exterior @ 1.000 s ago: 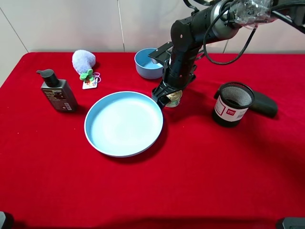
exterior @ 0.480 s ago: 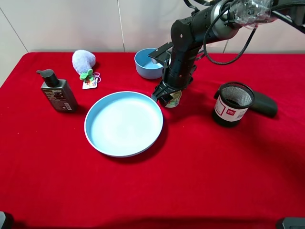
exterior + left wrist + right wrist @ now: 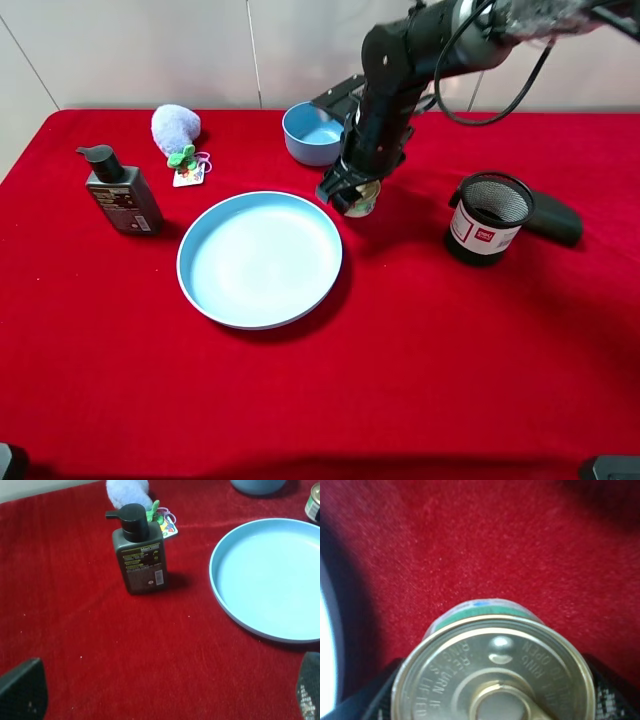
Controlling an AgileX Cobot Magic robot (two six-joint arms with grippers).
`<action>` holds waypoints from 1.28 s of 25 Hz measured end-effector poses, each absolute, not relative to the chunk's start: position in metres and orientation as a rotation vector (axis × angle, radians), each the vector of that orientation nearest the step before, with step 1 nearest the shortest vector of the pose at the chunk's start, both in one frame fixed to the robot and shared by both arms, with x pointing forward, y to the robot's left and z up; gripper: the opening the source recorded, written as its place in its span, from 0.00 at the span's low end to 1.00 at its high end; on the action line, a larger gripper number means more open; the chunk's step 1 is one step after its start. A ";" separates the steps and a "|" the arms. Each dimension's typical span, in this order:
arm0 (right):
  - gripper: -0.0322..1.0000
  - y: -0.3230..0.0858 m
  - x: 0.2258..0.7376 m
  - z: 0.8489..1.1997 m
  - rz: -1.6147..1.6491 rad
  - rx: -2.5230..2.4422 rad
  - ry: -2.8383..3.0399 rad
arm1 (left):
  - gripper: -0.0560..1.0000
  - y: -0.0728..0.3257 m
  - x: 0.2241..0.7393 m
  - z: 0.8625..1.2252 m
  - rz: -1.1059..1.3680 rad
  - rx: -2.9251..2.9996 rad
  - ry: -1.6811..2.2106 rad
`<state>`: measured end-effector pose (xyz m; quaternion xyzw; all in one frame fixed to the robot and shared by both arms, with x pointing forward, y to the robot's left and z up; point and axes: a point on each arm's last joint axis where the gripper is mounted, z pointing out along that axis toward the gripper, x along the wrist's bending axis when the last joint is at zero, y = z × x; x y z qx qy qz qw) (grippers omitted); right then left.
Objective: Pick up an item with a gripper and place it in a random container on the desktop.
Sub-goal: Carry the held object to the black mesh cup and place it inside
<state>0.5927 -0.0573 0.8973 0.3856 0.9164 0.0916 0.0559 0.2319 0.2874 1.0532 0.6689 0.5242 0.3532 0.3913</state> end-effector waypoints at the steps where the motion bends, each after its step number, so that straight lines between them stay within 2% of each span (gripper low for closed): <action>1: 0.52 -0.057 0.592 0.902 0.284 1.169 2.778 | 0.98 0.287 0.232 1.053 0.897 1.699 1.331; 19: 0.52 -0.082 0.568 0.995 0.199 1.107 2.759 | 0.98 0.287 0.232 1.053 0.897 1.699 1.331; 32: 0.52 -0.133 0.574 1.006 0.010 1.351 2.759 | 0.98 0.287 0.232 1.053 0.897 1.699 1.331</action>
